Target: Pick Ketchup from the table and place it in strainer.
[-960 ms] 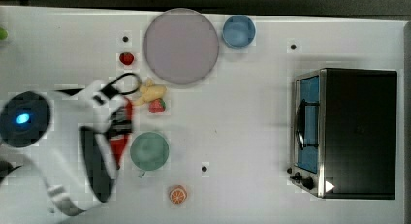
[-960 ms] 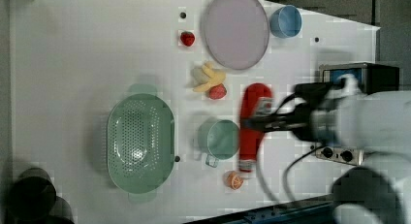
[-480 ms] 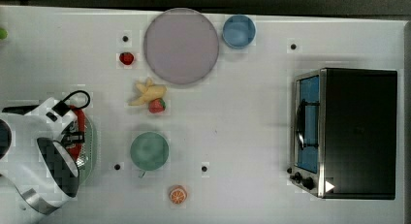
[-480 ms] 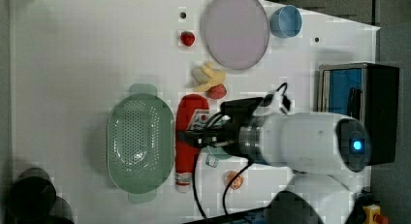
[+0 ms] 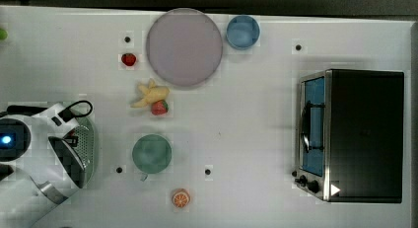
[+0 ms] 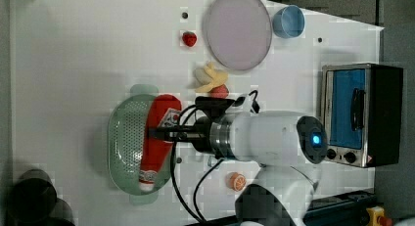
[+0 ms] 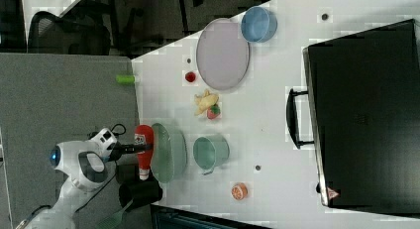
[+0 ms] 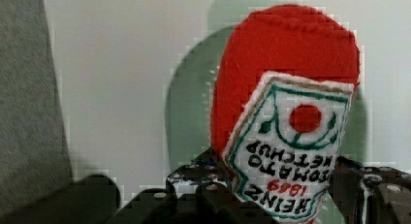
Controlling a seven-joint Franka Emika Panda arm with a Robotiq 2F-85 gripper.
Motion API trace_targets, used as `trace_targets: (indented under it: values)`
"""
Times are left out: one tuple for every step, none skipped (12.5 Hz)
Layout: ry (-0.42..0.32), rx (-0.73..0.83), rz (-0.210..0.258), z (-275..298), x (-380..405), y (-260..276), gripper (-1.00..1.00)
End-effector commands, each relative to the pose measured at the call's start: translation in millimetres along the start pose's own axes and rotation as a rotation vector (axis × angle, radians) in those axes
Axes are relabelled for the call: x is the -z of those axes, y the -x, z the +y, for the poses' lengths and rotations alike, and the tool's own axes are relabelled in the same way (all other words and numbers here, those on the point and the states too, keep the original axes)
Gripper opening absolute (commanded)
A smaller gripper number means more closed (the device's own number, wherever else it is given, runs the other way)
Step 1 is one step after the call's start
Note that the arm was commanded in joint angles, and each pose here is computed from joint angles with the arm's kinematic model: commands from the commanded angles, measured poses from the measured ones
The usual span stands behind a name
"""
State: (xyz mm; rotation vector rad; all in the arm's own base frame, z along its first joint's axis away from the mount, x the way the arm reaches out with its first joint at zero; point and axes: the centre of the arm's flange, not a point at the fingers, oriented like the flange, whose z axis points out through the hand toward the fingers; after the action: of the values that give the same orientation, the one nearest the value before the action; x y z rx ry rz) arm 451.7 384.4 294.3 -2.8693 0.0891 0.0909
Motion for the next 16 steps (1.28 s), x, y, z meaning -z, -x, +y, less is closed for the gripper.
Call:
trace_targets:
  values:
    - [-0.023, -0.076, -0.024, -4, -25, 2, 0.24]
    - [-0.018, -0.08, -0.034, 1, -33, 0, 0.43]
    - [-0.007, -0.075, -0.04, 5, -40, -1, 0.65]
    - [-0.01, -0.072, -0.034, 6, -42, -3, 0.87]
    - [-0.02, -0.073, -0.018, 5, -37, -6, 1.0]
    - [-0.021, -0.07, -0.009, 3, -32, -5, 1.0]
    - [-0.031, -0.088, 0.017, 0, -20, -8, 1.0]
    - [-0.032, -0.132, 0.043, 0, -6, -12, 1.0]
    - [-0.024, -0.173, 0.065, 2, 11, -16, 1.0]
    - [-0.005, -0.196, 0.083, 7, 30, -20, 1.0]
    - [0.027, -0.21, 0.097, 15, 53, -25, 1.0]
    - [0.058, -0.232, 0.112, 26, 78, -32, 1.0]
    - [0.086, -0.262, 0.128, 38, 104, -40, 1.0]
    - [0.104, -0.298, 0.151, 52, 132, -50, 1.0]
    - [0.121, -0.343, 0.168, 69, 160, -62, 1.0]
    - [0.142, -0.394, 0.175, 91, 187, -73, 1.0]
